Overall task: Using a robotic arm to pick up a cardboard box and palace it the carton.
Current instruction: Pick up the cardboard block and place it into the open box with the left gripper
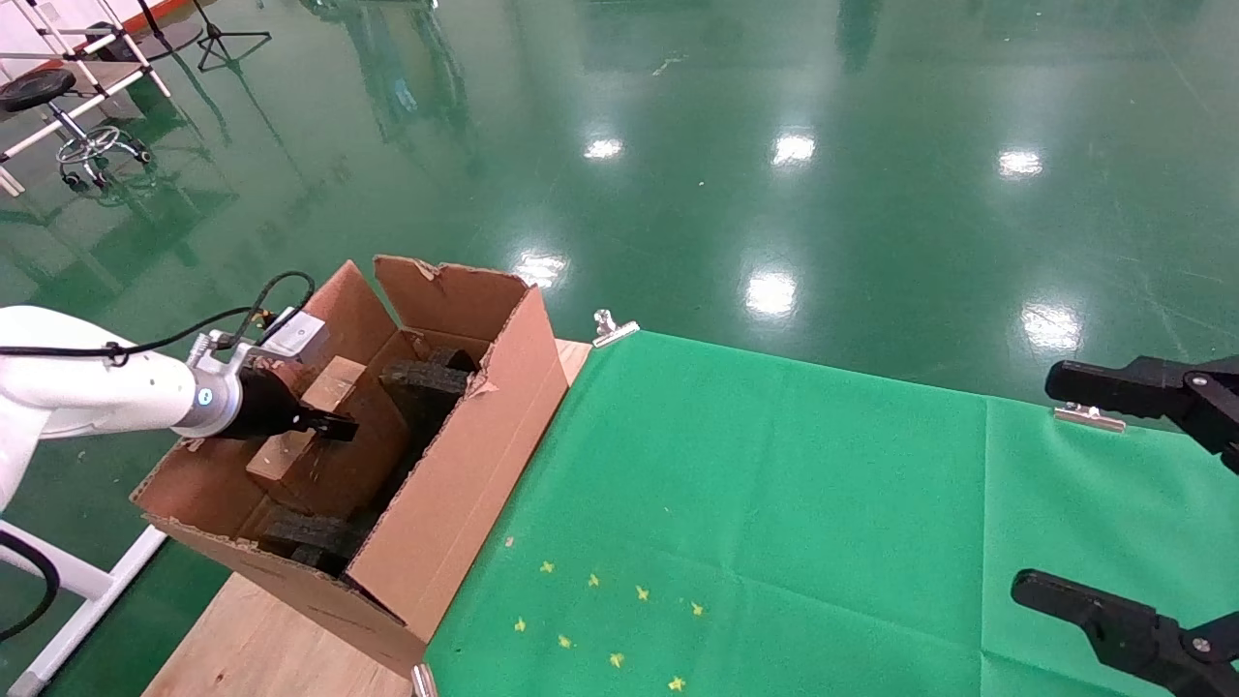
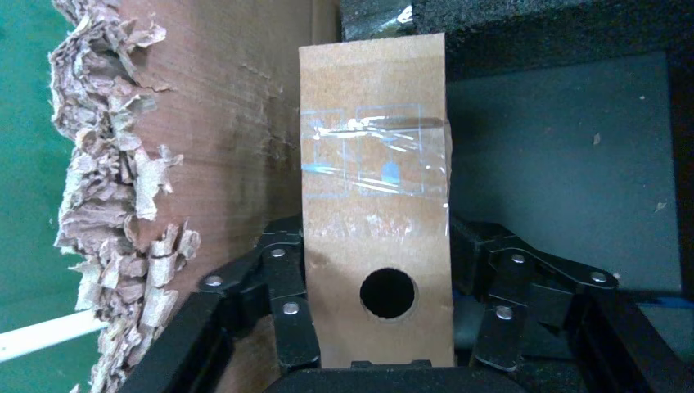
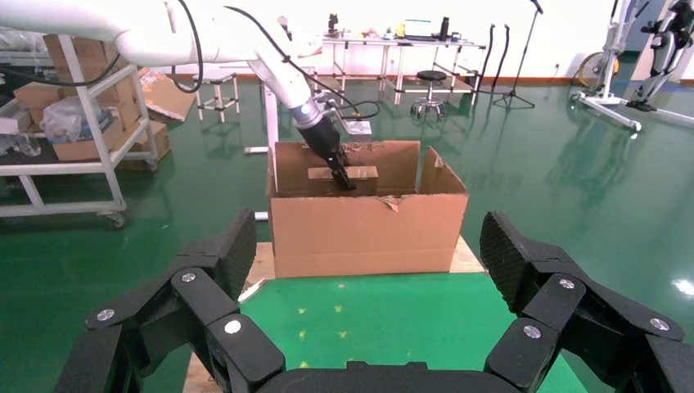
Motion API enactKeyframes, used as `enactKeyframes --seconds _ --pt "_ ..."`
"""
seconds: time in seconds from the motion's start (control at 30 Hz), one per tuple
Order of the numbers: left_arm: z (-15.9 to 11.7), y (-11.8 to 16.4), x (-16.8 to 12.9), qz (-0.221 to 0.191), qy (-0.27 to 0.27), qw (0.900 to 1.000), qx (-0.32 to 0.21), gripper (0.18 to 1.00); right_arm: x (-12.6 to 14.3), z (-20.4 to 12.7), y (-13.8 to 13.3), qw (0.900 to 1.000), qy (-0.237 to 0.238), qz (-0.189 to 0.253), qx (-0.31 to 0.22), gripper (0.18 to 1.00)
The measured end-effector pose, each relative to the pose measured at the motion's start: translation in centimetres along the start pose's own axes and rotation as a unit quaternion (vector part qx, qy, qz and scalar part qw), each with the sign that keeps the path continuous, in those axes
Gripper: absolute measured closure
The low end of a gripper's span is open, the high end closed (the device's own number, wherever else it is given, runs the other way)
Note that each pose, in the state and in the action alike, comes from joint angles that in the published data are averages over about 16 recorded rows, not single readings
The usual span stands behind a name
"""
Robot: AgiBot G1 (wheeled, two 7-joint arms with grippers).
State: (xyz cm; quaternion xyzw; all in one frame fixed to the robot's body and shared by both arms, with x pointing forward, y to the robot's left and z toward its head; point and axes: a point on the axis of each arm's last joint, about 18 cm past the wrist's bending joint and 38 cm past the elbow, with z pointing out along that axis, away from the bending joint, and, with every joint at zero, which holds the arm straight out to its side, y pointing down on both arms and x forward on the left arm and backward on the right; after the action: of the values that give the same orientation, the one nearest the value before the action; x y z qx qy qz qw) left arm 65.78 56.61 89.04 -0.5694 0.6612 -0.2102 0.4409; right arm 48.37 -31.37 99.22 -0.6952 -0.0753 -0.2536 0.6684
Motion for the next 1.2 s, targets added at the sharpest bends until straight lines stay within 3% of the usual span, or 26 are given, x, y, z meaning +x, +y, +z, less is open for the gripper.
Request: enactKeyframes --seconds 0.47,0.83,1.2 --pt "-3.7 -4.3 -1.6 -0.005 0.011 0.9975 0.07 0.509 0.0 0.0 0.0 1.0 0.0 0.0 0.0 0.178" --pt "-8.3 -7.1 -1.3 0.029 0.057 0.9889 0.134 0.295 0.0 0.0 0.0 1.0 0.0 0.0 0.0 0.178" --pt "-9.0 -7.5 1.4 0.051 0.112 0.9798 0.158 0.202 0.0 0.0 0.0 1.0 0.0 0.0 0.0 0.178"
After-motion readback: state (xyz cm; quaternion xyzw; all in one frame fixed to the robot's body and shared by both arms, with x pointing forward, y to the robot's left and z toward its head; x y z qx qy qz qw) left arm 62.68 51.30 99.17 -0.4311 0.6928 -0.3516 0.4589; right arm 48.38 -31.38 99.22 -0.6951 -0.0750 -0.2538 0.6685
